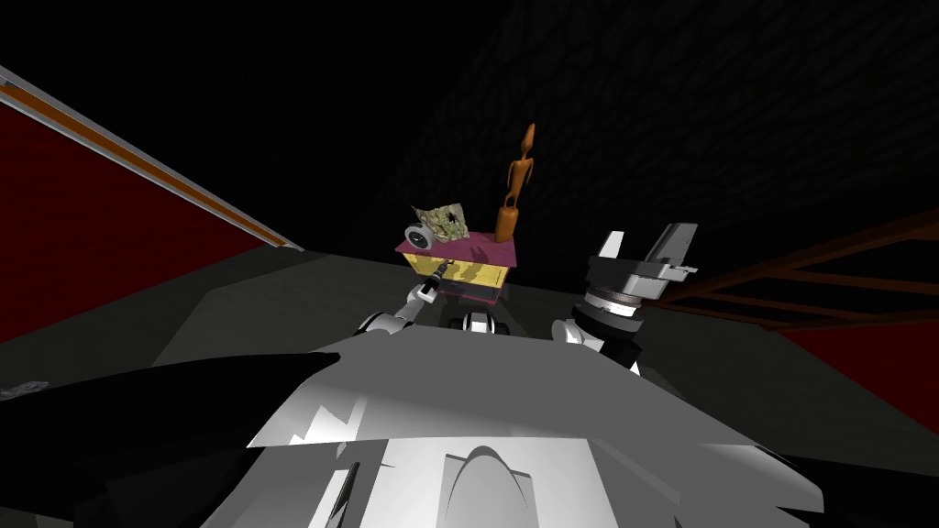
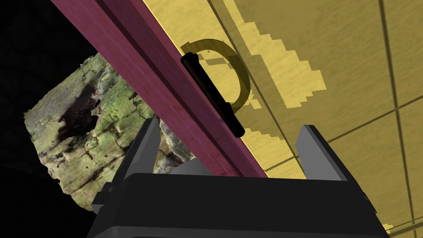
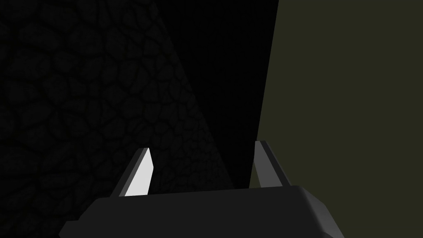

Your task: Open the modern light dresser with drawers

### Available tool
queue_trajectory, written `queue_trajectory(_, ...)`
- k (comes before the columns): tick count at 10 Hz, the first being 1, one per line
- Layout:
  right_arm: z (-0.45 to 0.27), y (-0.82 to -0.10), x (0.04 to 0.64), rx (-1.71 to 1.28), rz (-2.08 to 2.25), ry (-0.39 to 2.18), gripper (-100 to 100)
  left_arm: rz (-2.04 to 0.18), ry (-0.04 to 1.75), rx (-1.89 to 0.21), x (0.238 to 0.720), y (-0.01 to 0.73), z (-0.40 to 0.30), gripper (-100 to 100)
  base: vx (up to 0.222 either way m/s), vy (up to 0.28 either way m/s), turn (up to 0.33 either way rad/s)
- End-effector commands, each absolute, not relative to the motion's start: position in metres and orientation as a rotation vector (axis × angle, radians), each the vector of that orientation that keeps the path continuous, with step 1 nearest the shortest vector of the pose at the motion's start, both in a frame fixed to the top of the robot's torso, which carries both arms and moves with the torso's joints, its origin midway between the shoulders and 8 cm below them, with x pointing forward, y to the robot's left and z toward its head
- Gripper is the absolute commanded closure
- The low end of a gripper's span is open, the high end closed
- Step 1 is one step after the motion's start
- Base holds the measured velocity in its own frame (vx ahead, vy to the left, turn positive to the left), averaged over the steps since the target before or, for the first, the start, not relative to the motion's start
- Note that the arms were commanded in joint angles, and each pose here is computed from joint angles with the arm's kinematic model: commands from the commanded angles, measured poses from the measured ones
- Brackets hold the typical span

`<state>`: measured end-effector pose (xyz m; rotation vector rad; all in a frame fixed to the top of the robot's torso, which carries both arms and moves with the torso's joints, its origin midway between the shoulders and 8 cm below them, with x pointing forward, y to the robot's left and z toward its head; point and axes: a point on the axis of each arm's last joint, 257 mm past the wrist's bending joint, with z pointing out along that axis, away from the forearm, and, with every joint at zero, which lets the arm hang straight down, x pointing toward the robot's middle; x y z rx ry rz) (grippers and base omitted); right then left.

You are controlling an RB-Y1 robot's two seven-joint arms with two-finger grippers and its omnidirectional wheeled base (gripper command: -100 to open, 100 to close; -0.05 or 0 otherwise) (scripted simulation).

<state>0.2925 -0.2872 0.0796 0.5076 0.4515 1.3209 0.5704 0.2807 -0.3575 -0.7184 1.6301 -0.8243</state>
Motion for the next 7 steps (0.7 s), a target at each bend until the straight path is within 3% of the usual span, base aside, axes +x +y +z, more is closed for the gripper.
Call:
queue_trajectory(1, 0.0796, -0.2872, 0.2925, 0.508, 1.321, 0.452, 0, -0.793, 1.642, -0.73, 0.5809, 0.2896, -0.3522, -100, -0.05, -0.007, -0.012)
queue_trajectory(3, 0.0796, -0.2872, 0.2924, 0.508, 1.321, 0.452, 0, -0.798, 1.64, -0.728, 0.5782, 0.2886, -0.353, -100, -0.013, -0.002, -0.001)
queue_trajectory(4, 0.0796, -0.2872, 0.2924, 0.508, 1.321, 0.452, 0, -0.794, 1.639, -0.731, 0.5794, 0.2902, -0.3522, 100, 0.093, 0.0, -0.03)
queue_trajectory(5, 0.0795, -0.2873, 0.2924, 0.508, 1.321, 0.452, 0, -0.796, 1.64, -0.73, 0.5786, 0.2895, -0.3528, 100, 0.062, 0.001, -0.008)
queue_trajectory(7, 0.0795, -0.2873, 0.2924, 0.508, 1.321, 0.452, 0, -0.83, 1.653, -0.681, 0.5735, 0.2872, -0.3478, 100, 0.022, -0.052, 0.254)
